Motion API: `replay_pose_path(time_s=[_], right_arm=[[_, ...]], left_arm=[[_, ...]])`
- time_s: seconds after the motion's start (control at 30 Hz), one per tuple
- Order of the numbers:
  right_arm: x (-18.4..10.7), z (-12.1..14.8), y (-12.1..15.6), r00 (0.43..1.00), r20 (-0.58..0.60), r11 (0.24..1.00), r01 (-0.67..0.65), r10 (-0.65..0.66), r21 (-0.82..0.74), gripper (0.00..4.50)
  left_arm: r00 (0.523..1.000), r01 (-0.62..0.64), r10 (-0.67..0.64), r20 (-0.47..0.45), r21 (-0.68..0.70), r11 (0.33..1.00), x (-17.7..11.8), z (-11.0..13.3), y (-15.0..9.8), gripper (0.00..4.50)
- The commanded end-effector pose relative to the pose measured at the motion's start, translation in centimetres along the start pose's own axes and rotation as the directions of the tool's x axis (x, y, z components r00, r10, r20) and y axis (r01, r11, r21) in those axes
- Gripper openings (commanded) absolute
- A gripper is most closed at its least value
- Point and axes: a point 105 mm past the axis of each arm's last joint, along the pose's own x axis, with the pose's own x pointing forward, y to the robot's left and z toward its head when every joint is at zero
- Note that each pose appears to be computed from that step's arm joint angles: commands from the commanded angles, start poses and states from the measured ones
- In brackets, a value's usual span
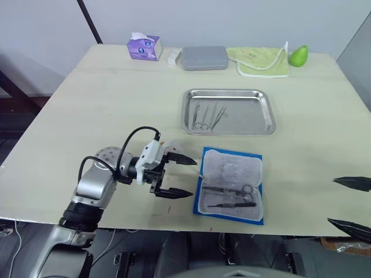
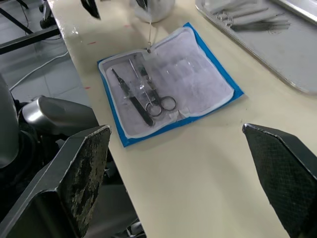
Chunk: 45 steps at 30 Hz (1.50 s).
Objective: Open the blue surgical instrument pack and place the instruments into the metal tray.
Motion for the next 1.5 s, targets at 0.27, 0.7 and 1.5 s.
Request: replay_pose_path(time_s=[0.27, 0.7, 1.5], right_arm=[[1.3, 1.2, 0.7, 1.000, 0.012, 0.999, -0.002, 0.002, -0.040, 4.50], [2.0, 1.0, 1.2, 0.999, 0.021, 0.999, -0.024, 0.025, -0.028, 4.50], [15.5, -0.4, -1.0, 0.984, -0.146, 0.993, -0.110, 0.102, -0.044, 3.73]], left_arm=[[0.998, 0.031, -0.026, -0.053, 0.086, 0.996, 3.4, -1.2, 0.8, 4.48], [0.992, 0.053, -0.039, -0.117, 0.119, 0.992, 5.0, -2.9, 1.3, 4.48], [0.987, 0.054, -0.042, -0.155, 0.072, 0.996, 6.0, -6.5, 0.2, 4.50]])
